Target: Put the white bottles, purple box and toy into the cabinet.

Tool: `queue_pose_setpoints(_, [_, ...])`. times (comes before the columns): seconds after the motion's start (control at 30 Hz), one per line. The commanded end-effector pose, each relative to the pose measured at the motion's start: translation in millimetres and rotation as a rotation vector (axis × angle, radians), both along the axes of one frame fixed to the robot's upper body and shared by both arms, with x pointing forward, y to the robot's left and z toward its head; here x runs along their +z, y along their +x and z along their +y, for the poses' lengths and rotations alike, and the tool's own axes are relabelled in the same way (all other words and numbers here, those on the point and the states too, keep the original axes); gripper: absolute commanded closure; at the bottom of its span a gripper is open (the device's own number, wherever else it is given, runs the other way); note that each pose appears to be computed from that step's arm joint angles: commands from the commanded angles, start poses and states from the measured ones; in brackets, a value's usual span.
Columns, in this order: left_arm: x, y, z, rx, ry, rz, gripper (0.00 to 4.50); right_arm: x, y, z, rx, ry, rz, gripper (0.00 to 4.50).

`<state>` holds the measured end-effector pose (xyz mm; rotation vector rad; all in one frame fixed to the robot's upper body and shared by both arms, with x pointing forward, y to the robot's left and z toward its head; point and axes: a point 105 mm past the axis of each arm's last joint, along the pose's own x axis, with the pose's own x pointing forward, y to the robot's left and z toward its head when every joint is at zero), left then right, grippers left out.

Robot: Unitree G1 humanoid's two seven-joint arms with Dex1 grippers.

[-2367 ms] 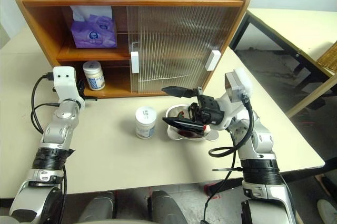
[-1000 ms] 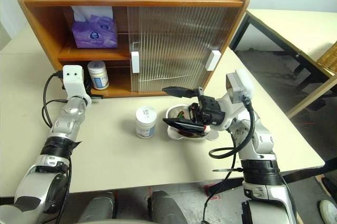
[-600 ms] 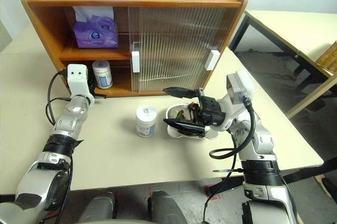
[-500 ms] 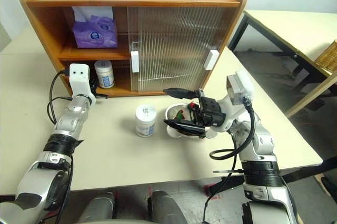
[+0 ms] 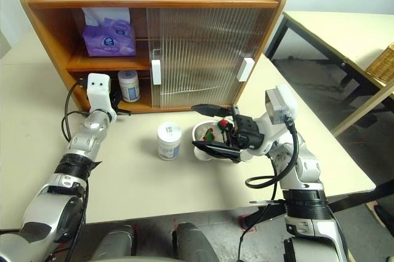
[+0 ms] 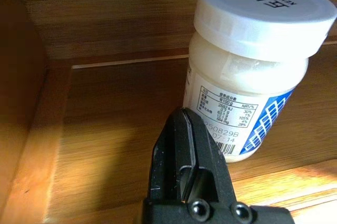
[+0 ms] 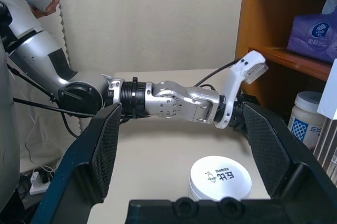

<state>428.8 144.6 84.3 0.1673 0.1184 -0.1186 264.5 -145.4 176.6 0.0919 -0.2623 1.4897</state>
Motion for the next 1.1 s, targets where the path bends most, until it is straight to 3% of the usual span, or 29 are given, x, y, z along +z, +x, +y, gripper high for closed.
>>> queue_pose_setpoints(0.03, [-1.3, 2.5, -10.8, -0.042, 0.001, 0.007, 4.48, 0.9, 0.4, -4.3, -0.021, -0.016, -0.013, 0.00])
queue_pose_setpoints(0.5, [-1.1, 7.4, -34.3, -0.128, -0.001, 0.014, 4.48, 3.2, 0.0, -3.4, -0.029, -0.014, -0.017, 0.00])
queue_pose_setpoints(0.8, [3.8, 2.5, -21.4, -0.115, 0.000, -0.016, 4.48, 1.9, 1.2, -2.6, -0.049, -0.022, -0.001, 0.00])
queue_pose_setpoints(0.9, [5.1, -7.8, -12.3, -0.133, -0.031, -0.037, 3.91, 1.8, 3.4, -2.5, -0.069, -0.025, 0.007, 0.00])
queue_pose_setpoints(1.1, [10.7, -43.8, 1.4, -0.256, -0.091, -0.057, 1.88, 0.9, 8.4, -6.9, -0.127, -0.027, 0.030, 0.00])
